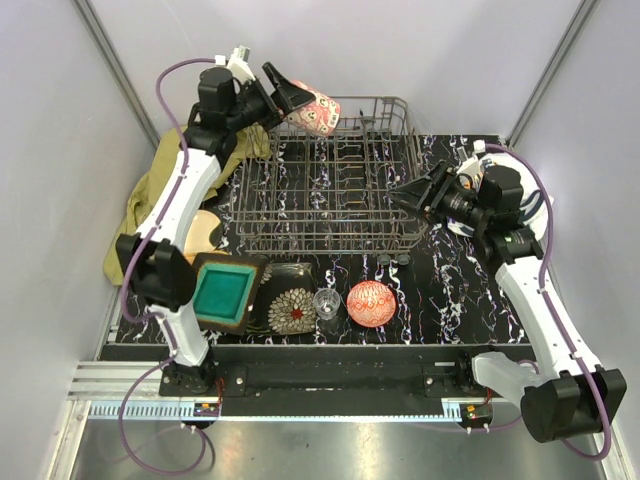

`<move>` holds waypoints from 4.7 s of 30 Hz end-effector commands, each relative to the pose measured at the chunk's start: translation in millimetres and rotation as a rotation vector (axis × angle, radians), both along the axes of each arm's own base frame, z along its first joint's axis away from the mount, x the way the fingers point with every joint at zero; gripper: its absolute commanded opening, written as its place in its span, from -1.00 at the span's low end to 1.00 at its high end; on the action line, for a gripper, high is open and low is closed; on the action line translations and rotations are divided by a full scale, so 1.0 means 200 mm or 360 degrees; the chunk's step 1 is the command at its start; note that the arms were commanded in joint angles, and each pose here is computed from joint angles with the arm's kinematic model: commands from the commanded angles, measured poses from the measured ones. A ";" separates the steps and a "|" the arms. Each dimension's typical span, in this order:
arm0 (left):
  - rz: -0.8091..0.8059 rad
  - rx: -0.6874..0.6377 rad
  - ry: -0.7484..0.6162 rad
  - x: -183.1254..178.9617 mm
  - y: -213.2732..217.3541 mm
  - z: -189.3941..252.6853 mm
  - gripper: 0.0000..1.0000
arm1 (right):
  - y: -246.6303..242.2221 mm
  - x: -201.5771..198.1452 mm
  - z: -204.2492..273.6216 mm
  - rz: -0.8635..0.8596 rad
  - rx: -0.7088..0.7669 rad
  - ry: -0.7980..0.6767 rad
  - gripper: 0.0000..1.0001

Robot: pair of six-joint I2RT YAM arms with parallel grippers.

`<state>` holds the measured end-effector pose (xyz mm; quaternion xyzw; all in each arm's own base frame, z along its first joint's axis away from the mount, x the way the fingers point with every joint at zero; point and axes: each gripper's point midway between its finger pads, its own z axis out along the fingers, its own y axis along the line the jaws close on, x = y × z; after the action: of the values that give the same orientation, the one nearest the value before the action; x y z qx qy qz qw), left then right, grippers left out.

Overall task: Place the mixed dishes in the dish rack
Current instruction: Pass the cup from the right arm to the left, then place the cup upside down on the dish rack

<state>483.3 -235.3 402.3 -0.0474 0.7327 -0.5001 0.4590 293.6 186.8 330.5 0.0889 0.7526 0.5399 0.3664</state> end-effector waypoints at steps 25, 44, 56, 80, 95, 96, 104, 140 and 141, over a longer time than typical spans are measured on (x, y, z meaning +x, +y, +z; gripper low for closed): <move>0.0515 0.0846 -0.0222 0.35 0.31 -0.16 -1.00 | -0.13 0.12 -0.23 -0.0114 -0.0331 0.0015 0.32; 0.0685 0.1160 -0.0153 0.43 0.49 -0.34 -1.00 | -0.15 0.13 -0.31 -0.0112 -0.0352 0.0058 0.33; 0.0677 0.1260 -0.0091 0.49 0.51 -0.50 -1.00 | -0.17 0.15 -0.34 -0.0117 -0.0368 0.0078 0.33; 0.0609 0.1358 0.0040 0.54 0.50 -0.84 -1.00 | -0.21 0.20 -0.41 -0.0127 -0.0382 0.0133 0.34; 0.0539 0.1454 0.0123 0.54 0.47 -1.08 -1.00 | -0.23 0.20 -0.44 -0.0139 -0.0388 0.0155 0.34; 0.0540 0.1456 0.0125 0.54 0.47 -1.08 -1.00 | -0.23 0.20 -0.44 -0.0137 -0.0387 0.0153 0.35; 0.0539 0.1516 0.0166 0.52 0.50 -1.16 -0.82 | -0.24 0.20 -0.45 -0.0139 -0.0383 0.0165 0.34; 0.0693 0.1423 -0.0044 0.42 0.56 -0.67 0.98 | -0.22 0.15 -0.40 -0.0117 -0.0320 0.0158 0.35; 0.0692 0.1419 -0.0054 0.41 0.55 -0.65 0.98 | -0.22 0.15 -0.40 -0.0117 -0.0320 0.0161 0.35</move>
<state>561.6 -142.9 170.7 0.0342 0.8960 -0.0348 0.4414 316.3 156.4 274.5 0.0735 0.8001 0.4794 0.3529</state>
